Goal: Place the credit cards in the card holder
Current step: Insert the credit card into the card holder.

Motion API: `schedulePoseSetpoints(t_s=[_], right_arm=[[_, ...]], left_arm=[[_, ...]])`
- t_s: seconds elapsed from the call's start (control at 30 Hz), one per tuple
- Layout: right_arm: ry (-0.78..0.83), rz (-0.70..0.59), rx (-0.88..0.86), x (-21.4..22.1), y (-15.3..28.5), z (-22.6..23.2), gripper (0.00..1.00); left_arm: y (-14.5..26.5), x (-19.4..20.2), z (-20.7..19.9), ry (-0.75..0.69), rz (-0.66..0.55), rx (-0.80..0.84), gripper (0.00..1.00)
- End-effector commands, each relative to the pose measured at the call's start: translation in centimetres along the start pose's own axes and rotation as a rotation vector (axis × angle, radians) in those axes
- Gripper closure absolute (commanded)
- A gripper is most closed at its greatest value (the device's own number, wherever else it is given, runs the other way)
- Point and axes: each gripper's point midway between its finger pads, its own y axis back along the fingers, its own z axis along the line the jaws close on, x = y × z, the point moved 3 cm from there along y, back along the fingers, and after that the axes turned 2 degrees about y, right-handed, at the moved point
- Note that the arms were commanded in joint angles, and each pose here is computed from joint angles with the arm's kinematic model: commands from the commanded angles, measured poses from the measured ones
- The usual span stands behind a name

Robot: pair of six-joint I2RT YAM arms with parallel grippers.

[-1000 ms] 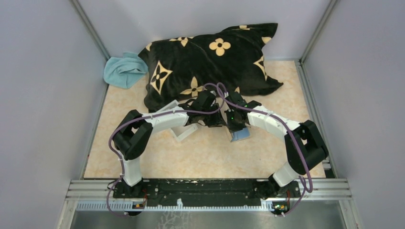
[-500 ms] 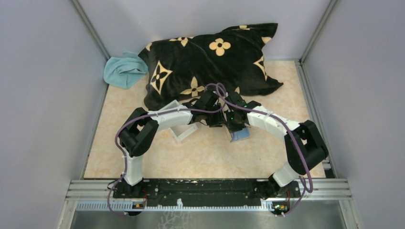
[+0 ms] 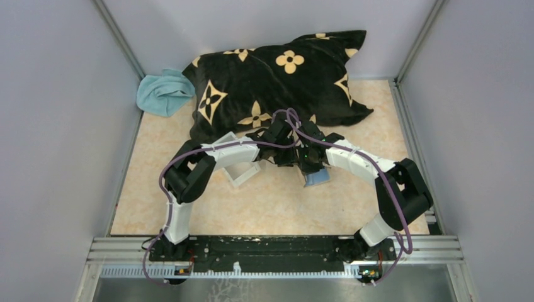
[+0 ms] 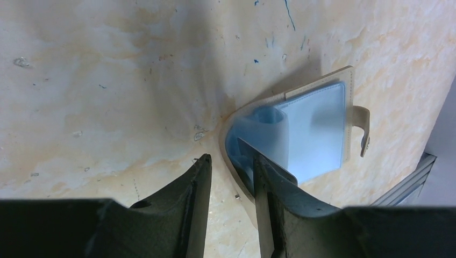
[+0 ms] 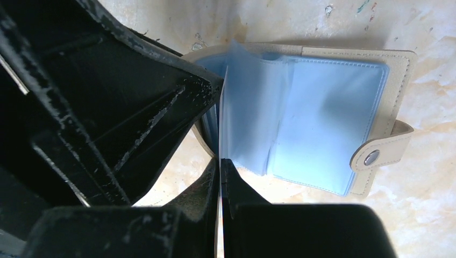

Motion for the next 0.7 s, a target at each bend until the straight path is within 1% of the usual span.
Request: schedulePoseSetpoints(t_s=[0.0, 0.13, 0.2, 0.23, 0.33, 0.67], right_arm=[[0.019, -0.003, -0.013, 0.2, 0.2, 0.5, 1.00], [0.019, -0.006, -0.014, 0.1, 0.3, 0.5, 1.00], [0.021, -0.009, -0.011, 0.0, 0.6, 0.5, 1.00], [0.022, -0.013, -0.006, -0.1, 0.8, 0.5, 1.00], [0.025, -0.020, 0.019, -0.4, 1.4, 0.1, 1.00], [0.021, -0.057, 0.054, -1.2, 2.7, -0.7, 1.00]], left_arm=[[-0.8, 0.7, 0.4, -0.040, 0.021, -0.035, 0.60], [-1.2, 1.6, 1.0, -0.044, 0.048, -0.046, 0.65], [-1.2, 1.8, 1.2, -0.045, 0.053, -0.051, 0.71], [-1.2, 1.9, 1.4, -0.045, 0.054, -0.055, 0.76], [-1.2, 2.0, 1.7, -0.051, 0.044, -0.059, 0.99], [-1.2, 2.3, 2.9, -0.077, 0.033, -0.081, 1.00]])
